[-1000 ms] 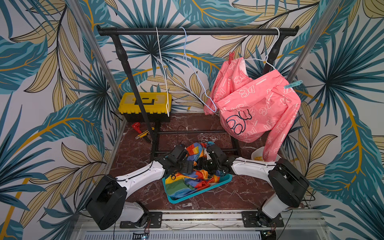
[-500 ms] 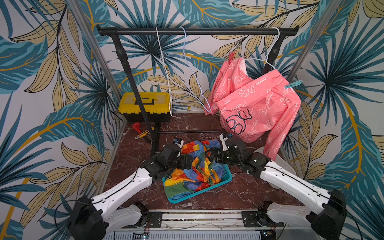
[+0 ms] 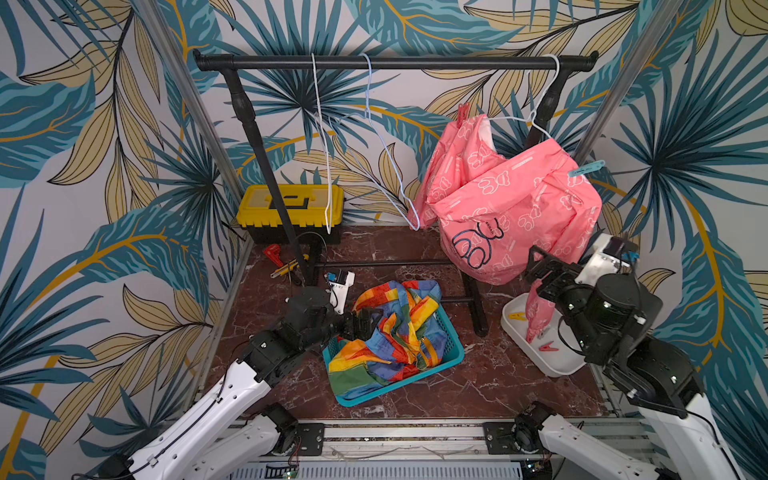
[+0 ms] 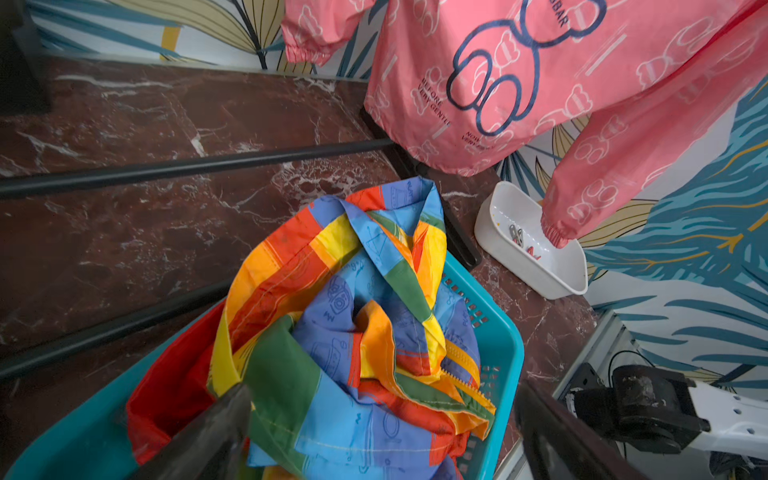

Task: Remove the clothespins securing jackets to the hanger
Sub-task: Adjust the jacket in the basket, then pick up the hanger from the clothesline.

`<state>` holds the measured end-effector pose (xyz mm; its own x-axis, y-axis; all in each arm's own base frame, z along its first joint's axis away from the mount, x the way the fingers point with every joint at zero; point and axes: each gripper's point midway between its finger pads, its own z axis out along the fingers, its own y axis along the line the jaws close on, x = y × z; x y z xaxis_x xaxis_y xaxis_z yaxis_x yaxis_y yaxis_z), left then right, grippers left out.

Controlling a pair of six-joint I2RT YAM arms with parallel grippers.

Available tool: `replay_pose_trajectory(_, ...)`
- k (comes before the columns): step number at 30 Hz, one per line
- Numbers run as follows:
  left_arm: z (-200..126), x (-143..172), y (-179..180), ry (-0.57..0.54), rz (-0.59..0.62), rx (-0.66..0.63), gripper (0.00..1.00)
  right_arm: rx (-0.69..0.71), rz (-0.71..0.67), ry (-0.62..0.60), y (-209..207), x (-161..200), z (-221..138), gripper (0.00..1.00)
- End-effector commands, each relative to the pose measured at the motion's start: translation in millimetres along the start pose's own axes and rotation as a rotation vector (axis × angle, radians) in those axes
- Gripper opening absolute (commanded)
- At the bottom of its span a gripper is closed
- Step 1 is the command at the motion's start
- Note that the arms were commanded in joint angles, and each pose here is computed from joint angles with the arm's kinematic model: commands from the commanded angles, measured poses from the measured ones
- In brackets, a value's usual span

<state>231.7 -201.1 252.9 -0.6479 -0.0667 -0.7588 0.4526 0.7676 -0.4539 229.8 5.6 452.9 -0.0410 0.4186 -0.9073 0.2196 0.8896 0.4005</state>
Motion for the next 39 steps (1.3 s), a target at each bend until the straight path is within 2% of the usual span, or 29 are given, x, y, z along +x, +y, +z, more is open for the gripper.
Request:
replay_pose_trajectory(1,-5.1,6.5,0.7,0.011,-0.011,0.008,1.00,0.180,-0.065,-0.077,-36.2,-18.3,-11.2,0.99)
replay_pose_trajectory(6,-0.8,9.1,0.6,0.030,-0.011,0.010,1.00,0.201,-0.099,-0.231,-33.9,-58.6,-19.9,0.99)
replay_pose_trajectory(12,7.5,14.6,-4.6,0.079,-0.019,0.041,1.00,0.183,-0.186,-0.287,-0.8,-92.1,-3.1,0.99)
replay_pose_trajectory(17,5.4,16.9,-2.2,0.073,-0.019,0.035,1.00,0.139,-0.213,-0.240,17.4,-100.2,17.4,1.00)
replay_pose_trajectory(22,3.9,20.1,-1.3,0.073,-0.026,0.037,1.00,0.204,-0.184,-0.173,-0.7,-99.0,41.1,1.00)
replay_pose_trajectory(27,6.1,22.5,-1.1,0.085,-0.033,0.039,1.00,0.183,-0.107,-0.106,-18.7,-87.3,64.2,0.99)
replay_pose_trajectory(32,9.7,26.1,3.0,0.097,-0.038,0.023,1.00,-0.001,-0.106,-0.039,3.7,-66.6,79.2,1.00)
replay_pose_trajectory(39,9.5,23.0,2.7,0.089,-0.032,0.019,1.00,-0.176,-0.081,0.035,28.8,-46.7,87.6,0.99)
